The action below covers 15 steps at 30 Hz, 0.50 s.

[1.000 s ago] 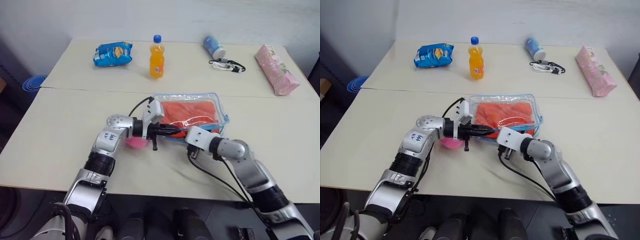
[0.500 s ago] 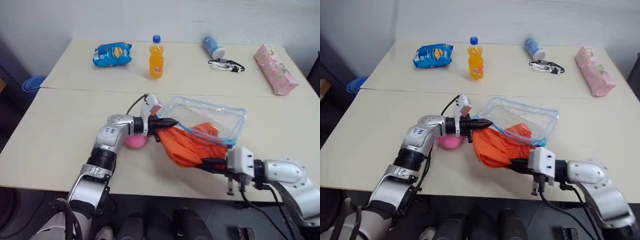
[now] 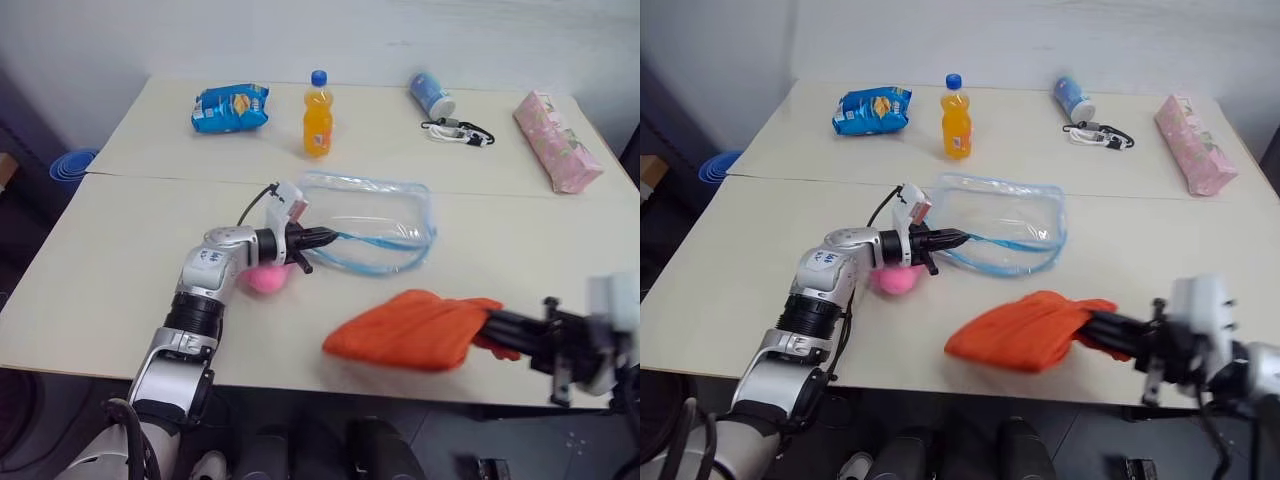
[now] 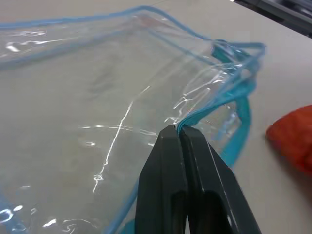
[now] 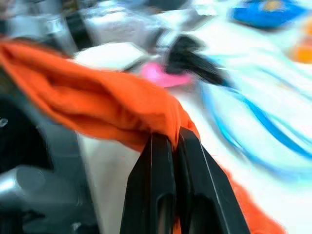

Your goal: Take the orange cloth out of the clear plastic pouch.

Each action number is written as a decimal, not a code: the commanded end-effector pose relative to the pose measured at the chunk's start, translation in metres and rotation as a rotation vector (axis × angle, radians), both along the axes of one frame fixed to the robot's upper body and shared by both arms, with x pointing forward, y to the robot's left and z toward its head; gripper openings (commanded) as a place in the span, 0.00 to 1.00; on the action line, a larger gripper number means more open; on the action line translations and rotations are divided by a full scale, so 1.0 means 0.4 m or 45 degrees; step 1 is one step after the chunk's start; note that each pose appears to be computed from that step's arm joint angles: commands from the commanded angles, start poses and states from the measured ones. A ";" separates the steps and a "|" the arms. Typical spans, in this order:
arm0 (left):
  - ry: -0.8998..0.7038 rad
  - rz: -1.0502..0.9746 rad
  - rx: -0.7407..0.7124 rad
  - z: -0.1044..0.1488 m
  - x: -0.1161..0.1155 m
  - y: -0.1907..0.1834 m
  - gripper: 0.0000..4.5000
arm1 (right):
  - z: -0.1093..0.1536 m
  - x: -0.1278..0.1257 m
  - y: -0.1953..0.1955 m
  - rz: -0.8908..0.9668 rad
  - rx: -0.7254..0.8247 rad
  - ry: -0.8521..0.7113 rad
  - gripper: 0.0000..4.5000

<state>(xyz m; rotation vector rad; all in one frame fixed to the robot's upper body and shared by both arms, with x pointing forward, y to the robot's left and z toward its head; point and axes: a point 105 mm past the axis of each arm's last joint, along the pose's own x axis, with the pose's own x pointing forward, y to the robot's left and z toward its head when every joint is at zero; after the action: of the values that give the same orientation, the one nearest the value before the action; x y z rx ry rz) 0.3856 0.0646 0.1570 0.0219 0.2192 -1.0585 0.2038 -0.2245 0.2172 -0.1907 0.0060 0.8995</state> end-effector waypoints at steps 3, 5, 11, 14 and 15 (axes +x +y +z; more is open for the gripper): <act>-0.048 -0.045 0.001 0.019 -0.023 0.000 0.00 | 0.081 0.080 -0.151 -0.323 -0.008 -0.266 0.00; -0.049 -0.056 0.012 0.015 -0.029 -0.002 0.00 | 0.092 0.121 -0.201 -0.430 -0.032 -0.356 0.00; -0.043 -0.132 0.070 -0.002 -0.052 -0.005 0.00 | 0.003 0.167 -0.233 -0.424 -0.476 -0.502 0.00; -0.045 -0.153 0.097 -0.011 -0.062 0.001 0.00 | -0.141 0.128 -0.201 -0.203 -0.666 -0.311 0.00; -0.047 -0.156 0.104 -0.012 -0.064 0.004 0.00 | -0.179 0.116 -0.199 -0.181 -0.672 -0.244 0.00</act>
<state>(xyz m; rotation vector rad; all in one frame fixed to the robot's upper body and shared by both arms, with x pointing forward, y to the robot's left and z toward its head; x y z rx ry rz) 0.3633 0.0648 0.1458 0.1080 0.2574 -1.1541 0.2570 -0.3082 0.1588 -0.7199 0.0417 0.6630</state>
